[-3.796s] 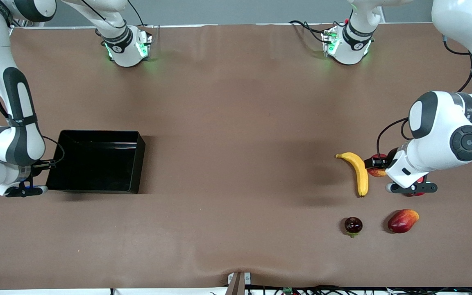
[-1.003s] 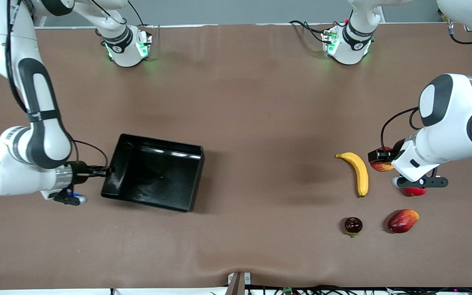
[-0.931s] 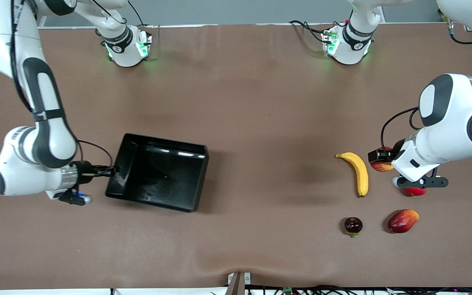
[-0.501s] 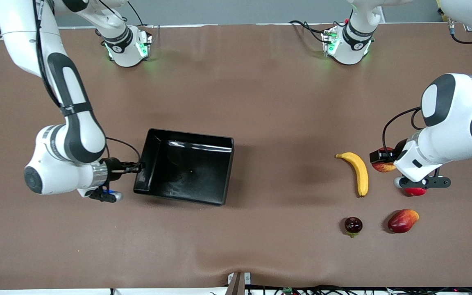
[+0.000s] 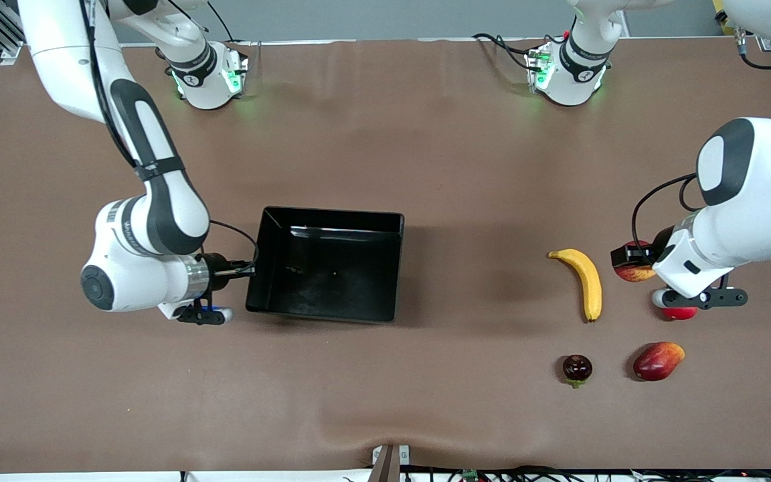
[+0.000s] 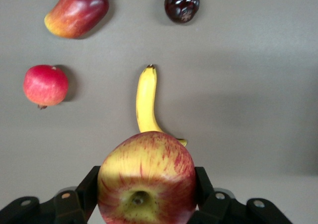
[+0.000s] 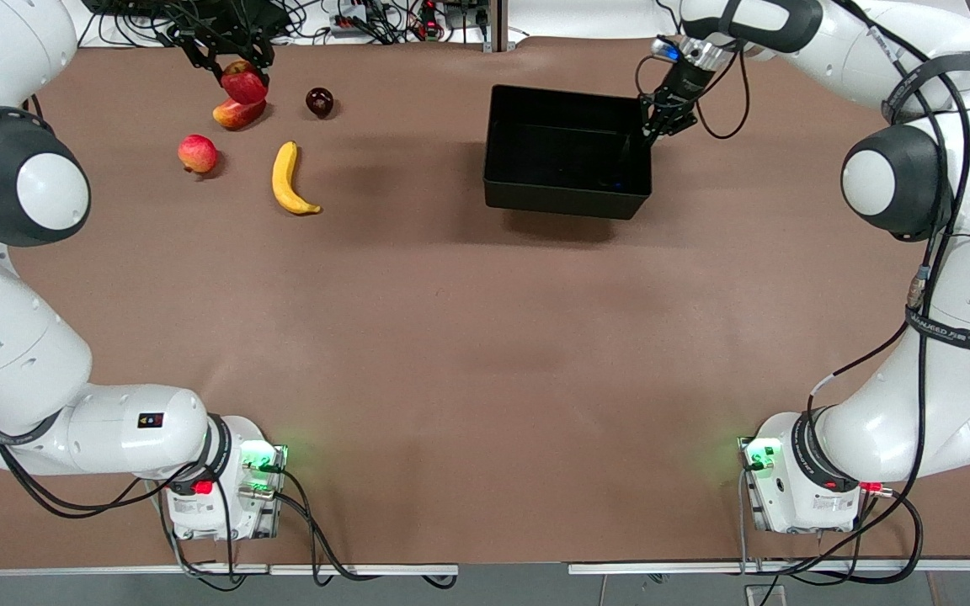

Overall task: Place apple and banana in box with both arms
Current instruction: 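Push the black box toward the table middle with the right gripper, then carry the apple toward the box with the left gripper while the right gripper withdraws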

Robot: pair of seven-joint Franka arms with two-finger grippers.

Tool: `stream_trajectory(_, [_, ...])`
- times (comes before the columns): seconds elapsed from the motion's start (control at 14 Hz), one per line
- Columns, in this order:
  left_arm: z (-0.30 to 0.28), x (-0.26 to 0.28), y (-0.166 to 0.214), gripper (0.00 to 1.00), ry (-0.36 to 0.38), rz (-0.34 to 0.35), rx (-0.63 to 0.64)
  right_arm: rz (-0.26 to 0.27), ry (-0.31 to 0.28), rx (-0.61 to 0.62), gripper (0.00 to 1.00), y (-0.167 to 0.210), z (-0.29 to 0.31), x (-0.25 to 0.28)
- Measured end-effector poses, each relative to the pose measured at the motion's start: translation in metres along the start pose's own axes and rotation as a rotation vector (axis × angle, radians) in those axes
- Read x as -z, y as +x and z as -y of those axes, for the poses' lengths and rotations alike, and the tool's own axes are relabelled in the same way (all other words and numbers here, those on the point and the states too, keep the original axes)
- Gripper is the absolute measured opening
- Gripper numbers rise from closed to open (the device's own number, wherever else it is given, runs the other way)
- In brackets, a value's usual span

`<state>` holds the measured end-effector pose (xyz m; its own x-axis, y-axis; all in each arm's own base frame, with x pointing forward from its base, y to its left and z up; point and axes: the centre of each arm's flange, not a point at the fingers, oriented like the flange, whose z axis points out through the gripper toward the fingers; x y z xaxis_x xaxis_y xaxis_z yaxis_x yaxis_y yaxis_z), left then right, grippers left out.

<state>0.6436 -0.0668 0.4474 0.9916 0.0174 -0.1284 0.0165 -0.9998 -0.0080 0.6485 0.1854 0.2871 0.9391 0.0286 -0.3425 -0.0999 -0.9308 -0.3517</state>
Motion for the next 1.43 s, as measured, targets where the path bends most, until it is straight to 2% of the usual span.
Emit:
stream_trajectory(0.29, [0.018, 0.008, -0.007, 0.78, 0.004, 0.03, 0.025, -0.046, -0.011, 0.031, 0.06, -0.002, 0.035, -0.018])
stream_trajectory(0.79, [0.02, 0.01, -0.012, 0.78, 0.008, 0.056, 0.029, -0.032, -0.022, 0.045, 0.06, -0.01, 0.072, -0.051])
stream_trajectory(1.43, [0.026, 0.008, -0.02, 0.78, 0.015, 0.115, 0.036, -0.07, -0.035, 0.006, 0.06, -0.025, 0.125, -0.089])
